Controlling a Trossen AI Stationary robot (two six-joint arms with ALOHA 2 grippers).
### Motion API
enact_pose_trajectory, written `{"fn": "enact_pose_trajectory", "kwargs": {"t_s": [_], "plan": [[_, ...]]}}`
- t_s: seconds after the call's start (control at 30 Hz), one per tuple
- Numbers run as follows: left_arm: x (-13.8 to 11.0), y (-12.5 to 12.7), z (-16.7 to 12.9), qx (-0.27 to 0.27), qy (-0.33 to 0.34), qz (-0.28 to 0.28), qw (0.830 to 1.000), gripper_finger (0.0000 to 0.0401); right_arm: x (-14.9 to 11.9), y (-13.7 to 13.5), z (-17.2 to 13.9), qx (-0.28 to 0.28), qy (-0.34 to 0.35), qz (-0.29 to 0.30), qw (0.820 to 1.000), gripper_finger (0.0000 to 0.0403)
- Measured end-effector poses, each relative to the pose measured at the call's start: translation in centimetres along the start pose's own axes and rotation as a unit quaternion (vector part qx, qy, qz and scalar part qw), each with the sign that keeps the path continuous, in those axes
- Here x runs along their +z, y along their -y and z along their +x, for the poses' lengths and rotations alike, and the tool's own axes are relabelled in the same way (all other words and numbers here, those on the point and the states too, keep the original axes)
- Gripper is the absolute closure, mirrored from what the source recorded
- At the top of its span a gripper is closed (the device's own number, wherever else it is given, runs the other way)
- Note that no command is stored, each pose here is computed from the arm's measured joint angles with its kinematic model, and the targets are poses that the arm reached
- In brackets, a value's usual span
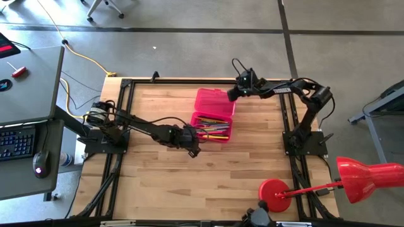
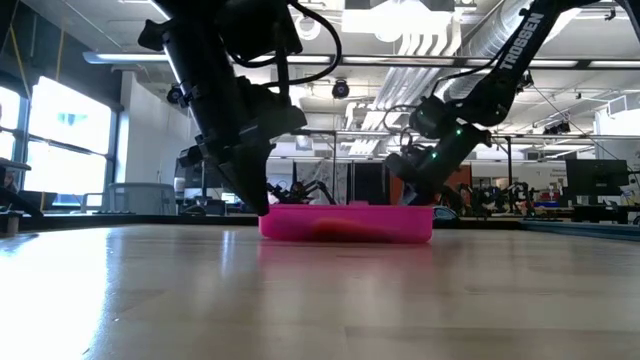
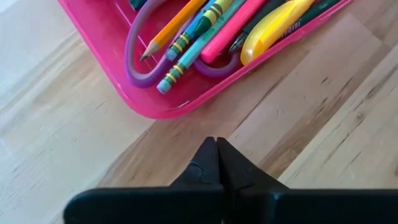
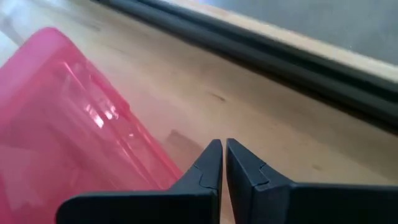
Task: Pick & place school supplies into a supply box
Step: Close the pink supply box
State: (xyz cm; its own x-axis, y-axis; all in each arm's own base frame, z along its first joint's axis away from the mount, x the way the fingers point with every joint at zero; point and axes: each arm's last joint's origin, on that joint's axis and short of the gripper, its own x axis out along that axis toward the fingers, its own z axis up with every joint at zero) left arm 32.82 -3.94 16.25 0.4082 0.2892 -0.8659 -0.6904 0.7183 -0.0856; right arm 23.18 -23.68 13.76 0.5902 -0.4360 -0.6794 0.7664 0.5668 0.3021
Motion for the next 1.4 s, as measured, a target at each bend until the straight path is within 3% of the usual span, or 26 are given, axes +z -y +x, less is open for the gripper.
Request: {"fn": "enact_pose_trajectory", "kwargs": {"t_s": [0.43,0.67,0.87,1.4], "plan": [[0.0,0.0,0.0,0.002,0.002,-0.001,1.000,0.0381,-1.8,0.7,0.3,-0.047,-0.081,-0.044,0.995,0.0403],[0.0,-0.1,0.0,0.009,0.010,-0.001,1.000,0.0392,-1.7,0.3,0.6,0.019,-0.078,-0.042,0.996,0.0403],[-0.1,-0.2,0.0,0.015,0.005,0.005,1.000,0.0385,-1.6,-0.1,0.6,0.073,-0.075,-0.093,0.990,0.0403],[-0.6,-0.5,0.5,0.042,-0.015,0.013,0.999,0.0390,-0.7,-1.3,0.7,0.146,-0.027,-0.113,0.982,0.0403]]}}
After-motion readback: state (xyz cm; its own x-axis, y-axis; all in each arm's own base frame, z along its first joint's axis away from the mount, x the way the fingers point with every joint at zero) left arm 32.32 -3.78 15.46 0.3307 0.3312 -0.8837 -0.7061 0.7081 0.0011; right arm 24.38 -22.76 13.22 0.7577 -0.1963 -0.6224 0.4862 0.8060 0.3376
